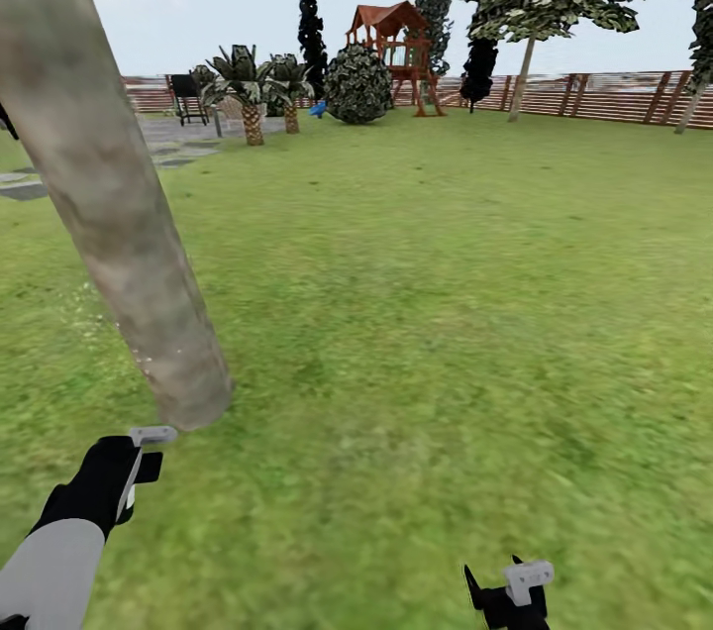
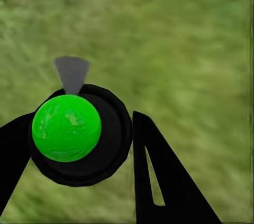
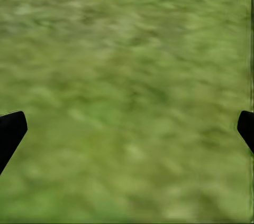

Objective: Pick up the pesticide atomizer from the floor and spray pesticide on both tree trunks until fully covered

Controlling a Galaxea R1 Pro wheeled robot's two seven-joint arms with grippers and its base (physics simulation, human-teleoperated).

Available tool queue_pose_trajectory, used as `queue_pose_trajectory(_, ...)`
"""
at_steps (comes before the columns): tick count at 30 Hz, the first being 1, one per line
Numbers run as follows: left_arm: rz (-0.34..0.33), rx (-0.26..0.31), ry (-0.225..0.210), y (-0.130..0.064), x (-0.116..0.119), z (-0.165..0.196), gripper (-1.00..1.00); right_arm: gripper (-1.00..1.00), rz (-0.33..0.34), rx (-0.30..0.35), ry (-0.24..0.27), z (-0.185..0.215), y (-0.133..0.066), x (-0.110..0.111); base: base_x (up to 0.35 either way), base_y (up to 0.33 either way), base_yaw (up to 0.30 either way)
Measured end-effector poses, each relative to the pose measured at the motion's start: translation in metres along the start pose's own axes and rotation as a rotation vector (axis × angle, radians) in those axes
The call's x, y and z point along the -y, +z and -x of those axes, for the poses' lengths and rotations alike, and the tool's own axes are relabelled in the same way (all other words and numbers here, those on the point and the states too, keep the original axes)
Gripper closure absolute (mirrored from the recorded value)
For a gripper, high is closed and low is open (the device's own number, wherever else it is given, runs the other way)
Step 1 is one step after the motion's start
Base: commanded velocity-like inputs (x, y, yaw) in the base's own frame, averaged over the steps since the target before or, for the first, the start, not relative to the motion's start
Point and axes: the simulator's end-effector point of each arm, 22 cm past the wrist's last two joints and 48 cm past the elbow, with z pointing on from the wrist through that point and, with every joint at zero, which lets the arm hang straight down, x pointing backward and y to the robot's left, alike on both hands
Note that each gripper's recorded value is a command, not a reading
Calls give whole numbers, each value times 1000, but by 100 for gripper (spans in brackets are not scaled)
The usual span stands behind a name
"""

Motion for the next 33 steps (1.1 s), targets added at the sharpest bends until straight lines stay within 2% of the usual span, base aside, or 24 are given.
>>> queue_pose_trajectory(4, 2, 0, -1, 0, -1, 0, 100, -100, 1, 0, 1, 0, 0, -1, 110, -273, 135)
queue_pose_trajectory(18, 2, 0, -1, 0, -1, 0, 100, -100, 1, 1, 1, 0, 0, -1, 167, -252, 270)
queue_pose_trajectory(33, 2, 0, -1, 0, -1, 0, 100, -100, 1, 0, 1, 0, 0, -1, 168, -246, 30)
